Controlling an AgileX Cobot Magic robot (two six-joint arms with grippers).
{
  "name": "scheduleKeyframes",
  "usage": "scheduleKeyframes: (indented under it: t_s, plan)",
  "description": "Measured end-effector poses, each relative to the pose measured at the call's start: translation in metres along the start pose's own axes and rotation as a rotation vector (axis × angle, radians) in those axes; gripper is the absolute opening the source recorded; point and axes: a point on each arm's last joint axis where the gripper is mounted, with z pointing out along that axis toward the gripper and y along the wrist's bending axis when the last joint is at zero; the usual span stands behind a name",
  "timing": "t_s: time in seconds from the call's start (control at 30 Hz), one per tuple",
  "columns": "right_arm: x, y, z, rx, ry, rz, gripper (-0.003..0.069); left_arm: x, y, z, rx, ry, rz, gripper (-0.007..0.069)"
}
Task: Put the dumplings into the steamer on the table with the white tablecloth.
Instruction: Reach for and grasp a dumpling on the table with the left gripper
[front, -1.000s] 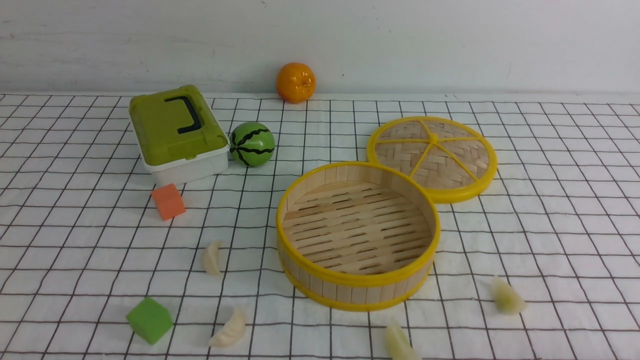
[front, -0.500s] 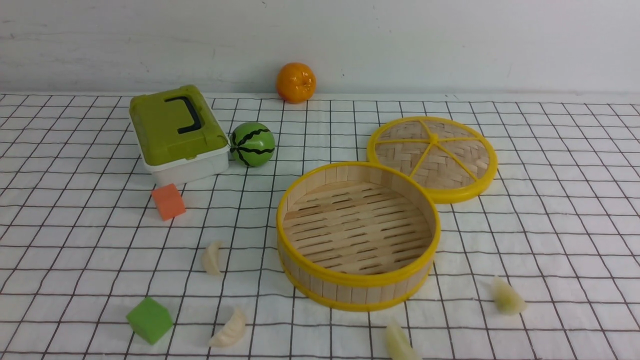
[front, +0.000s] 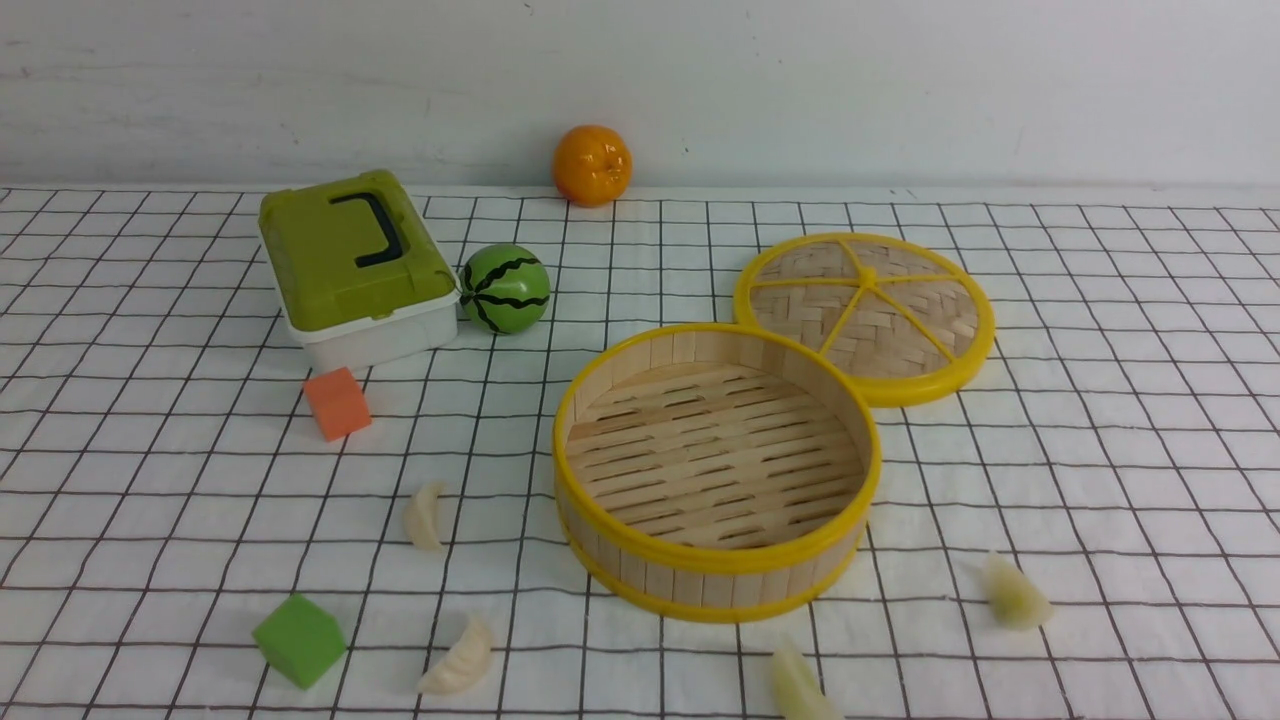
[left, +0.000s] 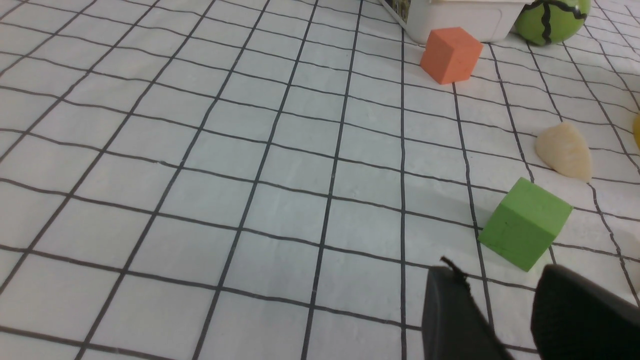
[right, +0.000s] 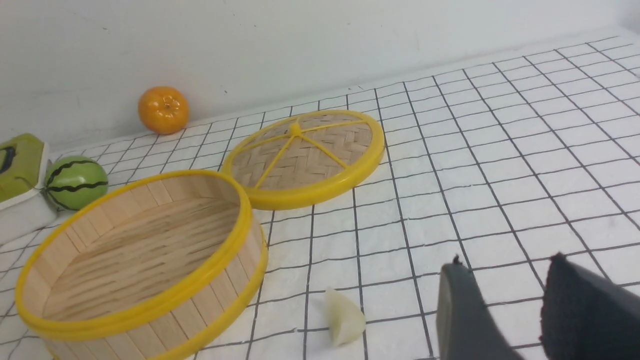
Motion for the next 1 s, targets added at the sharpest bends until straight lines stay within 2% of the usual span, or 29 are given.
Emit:
scheduleKeyframes:
  t_s: [0.13,0.27,0.33,0.43,0.5,0.53,0.8,0.9,0.93,1.0]
  plan:
    - [0.000,0.002,0.001,-0.021,0.018,0.052,0.0240,0.000,0.000,0.000,0.000,0.000,0.000,0.0239]
    - [-0.004,0.006,0.009,-0.019,0.140,0.053,0.0226,0.000,0.000,0.000,0.000,0.000,0.000,0.0239]
    - [-0.012,0.011,0.017,-0.036,0.215,0.034,0.0178,0.000,0.000,0.000,0.000,0.000,0.000,0.0239]
    - [-0.028,0.020,0.027,-0.082,0.305,-0.032,0.0044,0.000,0.000,0.000,0.000,0.000,0.000,0.0239]
    - [-0.036,0.026,0.033,-0.111,0.374,-0.060,-0.0008,0.000,0.000,0.000,0.000,0.000,0.000,0.0239]
    - [-0.037,0.027,0.034,-0.114,0.382,-0.066,-0.0010,0.000,0.000,0.000,0.000,0.000,0.000,0.0239]
    - [-0.052,0.053,0.070,-0.242,0.802,-0.185,-0.0022,0.000,0.000,0.000,-0.004,-0.001,0.010,0.0239]
    - [-0.054,0.058,0.078,-0.266,0.880,-0.208,-0.0022,-0.001,0.000,0.000,-0.004,-0.015,0.017,0.0239]
    - [-0.055,0.060,0.084,-0.280,0.929,-0.224,-0.0021,-0.004,-0.001,0.000,0.013,-0.040,-0.036,0.0239]
    - [-0.056,0.062,0.089,-0.295,0.963,-0.240,-0.0019,-0.009,-0.006,-0.001,0.078,-0.087,-0.299,0.0239]
